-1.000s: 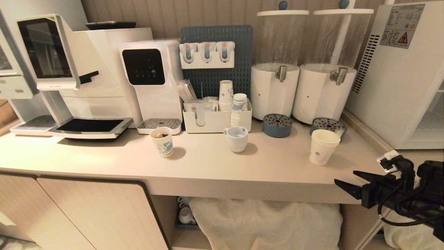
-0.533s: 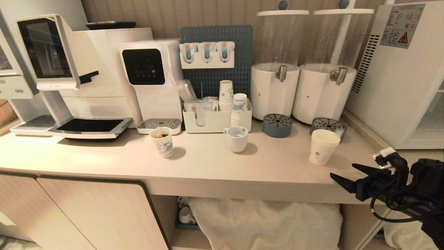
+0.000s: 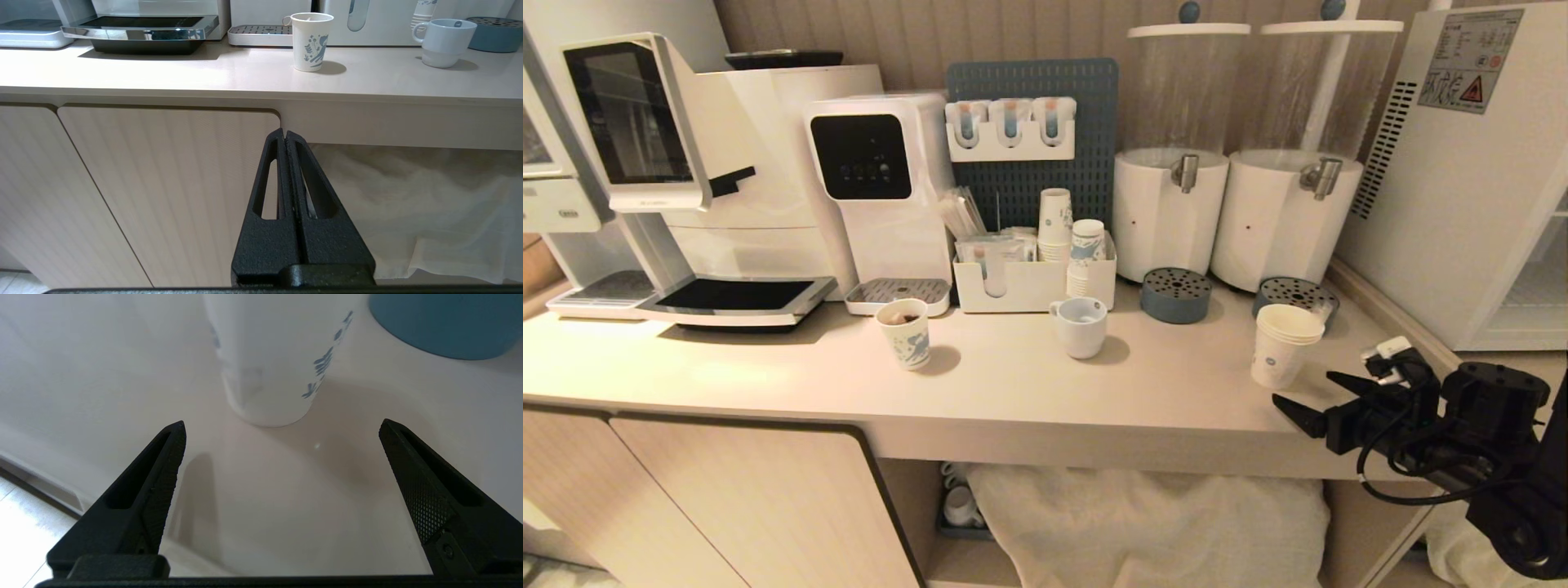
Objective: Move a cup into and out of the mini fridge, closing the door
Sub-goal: Put the paper cup in the freezer
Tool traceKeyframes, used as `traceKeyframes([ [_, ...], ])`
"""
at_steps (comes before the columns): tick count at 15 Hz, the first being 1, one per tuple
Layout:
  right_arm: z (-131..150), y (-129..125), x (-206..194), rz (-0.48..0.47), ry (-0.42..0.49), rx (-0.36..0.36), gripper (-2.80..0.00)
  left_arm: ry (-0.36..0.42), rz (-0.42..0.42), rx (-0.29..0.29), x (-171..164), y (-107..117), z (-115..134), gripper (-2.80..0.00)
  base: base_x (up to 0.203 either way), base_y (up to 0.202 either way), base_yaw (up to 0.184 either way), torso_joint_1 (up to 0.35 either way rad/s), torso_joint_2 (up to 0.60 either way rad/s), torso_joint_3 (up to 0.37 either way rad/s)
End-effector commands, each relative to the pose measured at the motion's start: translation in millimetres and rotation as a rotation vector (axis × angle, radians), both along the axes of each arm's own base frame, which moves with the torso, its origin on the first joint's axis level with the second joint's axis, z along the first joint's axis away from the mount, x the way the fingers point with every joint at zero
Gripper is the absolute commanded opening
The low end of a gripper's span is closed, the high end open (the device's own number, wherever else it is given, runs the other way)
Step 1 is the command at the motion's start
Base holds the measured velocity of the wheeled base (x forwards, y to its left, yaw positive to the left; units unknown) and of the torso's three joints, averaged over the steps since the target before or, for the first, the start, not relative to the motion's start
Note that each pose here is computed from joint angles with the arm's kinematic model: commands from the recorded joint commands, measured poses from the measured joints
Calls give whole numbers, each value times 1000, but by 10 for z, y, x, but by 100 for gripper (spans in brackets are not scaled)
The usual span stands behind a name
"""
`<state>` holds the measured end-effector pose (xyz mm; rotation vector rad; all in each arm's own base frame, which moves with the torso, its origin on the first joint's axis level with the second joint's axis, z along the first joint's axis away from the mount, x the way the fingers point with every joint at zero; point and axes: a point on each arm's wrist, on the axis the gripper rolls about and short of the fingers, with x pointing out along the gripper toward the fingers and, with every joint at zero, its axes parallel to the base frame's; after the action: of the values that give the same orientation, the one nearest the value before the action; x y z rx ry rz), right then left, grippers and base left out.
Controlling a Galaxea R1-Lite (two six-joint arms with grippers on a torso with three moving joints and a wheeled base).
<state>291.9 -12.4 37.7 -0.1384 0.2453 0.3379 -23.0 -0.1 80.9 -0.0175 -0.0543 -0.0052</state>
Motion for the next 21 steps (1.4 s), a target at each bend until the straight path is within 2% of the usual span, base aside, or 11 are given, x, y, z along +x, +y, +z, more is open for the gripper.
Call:
traceKeyframes([
  [1, 52, 56, 48, 13, -32, -5, 0, 18, 0, -1, 14, 0, -46, -280, 0, 0, 0, 0, 0, 0],
  [7, 209, 48, 169, 5, -45, -8, 0, 18, 0, -1, 14, 0, -46, -280, 0, 0, 0, 0, 0, 0],
  [21, 173, 42, 496, 8, -28, -7, 0, 18, 0, -1, 14, 0, -46, -280, 0, 0, 0, 0, 0, 0],
])
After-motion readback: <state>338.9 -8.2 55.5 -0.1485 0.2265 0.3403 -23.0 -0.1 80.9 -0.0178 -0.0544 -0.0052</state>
